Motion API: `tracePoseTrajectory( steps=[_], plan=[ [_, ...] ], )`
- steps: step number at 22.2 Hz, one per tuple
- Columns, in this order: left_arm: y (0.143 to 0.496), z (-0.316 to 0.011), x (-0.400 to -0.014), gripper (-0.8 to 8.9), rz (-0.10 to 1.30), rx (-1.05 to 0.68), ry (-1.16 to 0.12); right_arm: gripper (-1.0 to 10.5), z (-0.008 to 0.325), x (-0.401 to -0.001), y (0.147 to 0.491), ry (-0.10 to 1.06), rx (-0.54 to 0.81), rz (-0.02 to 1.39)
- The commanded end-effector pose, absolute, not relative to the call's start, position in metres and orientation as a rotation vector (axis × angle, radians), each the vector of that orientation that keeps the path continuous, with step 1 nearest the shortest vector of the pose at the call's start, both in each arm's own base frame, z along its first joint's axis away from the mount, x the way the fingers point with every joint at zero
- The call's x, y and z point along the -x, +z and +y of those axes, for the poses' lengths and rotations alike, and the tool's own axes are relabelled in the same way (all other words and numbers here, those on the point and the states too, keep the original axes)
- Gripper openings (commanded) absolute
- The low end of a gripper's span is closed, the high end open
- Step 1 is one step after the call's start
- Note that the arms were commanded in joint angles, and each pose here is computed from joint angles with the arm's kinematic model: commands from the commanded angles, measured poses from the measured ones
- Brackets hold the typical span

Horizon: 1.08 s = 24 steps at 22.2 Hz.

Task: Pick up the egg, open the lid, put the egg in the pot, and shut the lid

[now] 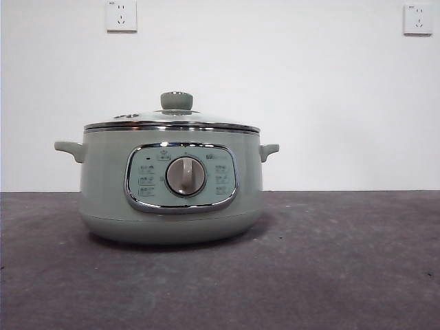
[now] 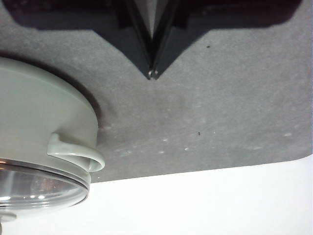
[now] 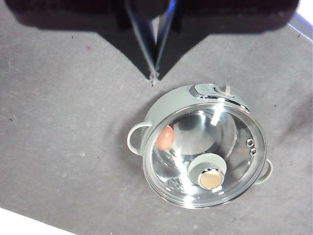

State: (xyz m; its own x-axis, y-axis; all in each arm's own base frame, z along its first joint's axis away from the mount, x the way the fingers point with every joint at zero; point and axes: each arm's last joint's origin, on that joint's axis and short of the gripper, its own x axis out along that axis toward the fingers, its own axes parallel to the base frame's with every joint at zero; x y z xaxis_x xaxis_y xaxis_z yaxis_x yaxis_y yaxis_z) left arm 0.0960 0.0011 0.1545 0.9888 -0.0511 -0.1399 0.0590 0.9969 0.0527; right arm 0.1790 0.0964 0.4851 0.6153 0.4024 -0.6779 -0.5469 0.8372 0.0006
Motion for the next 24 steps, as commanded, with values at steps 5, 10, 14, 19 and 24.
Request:
tracePoseTrajectory(
  steps=[5, 10, 14, 19, 24],
  plan=[
    [0.148, 0.002, -0.098, -0.03, 0.189, -0.043, -0.049, 0.0, 0.096, -0.18, 0.481, 0.512, 0.228, 0.756],
    [0.146, 0.002, -0.099, -0.03, 0.216, -0.041, -0.05, 0.0, 0.095, -0.18, 0.481, 0.507, 0.231, 0.755],
    [0.145, 0.002, -0.099, -0.03, 0.229, -0.041, -0.05, 0.0, 0.069, -0.157, 0.497, 0.331, 0.275, 0.643],
    [0.145, 0.002, -0.099, -0.03, 0.232, -0.04, -0.05, 0.0, 0.027, -0.102, 0.529, 0.312, 0.128, 0.323],
    [0.145, 0.002, -0.099, -0.03, 0.232, -0.04, -0.05, 0.0, 0.004, -0.064, 0.506, 0.097, 0.111, 0.124]
  ],
)
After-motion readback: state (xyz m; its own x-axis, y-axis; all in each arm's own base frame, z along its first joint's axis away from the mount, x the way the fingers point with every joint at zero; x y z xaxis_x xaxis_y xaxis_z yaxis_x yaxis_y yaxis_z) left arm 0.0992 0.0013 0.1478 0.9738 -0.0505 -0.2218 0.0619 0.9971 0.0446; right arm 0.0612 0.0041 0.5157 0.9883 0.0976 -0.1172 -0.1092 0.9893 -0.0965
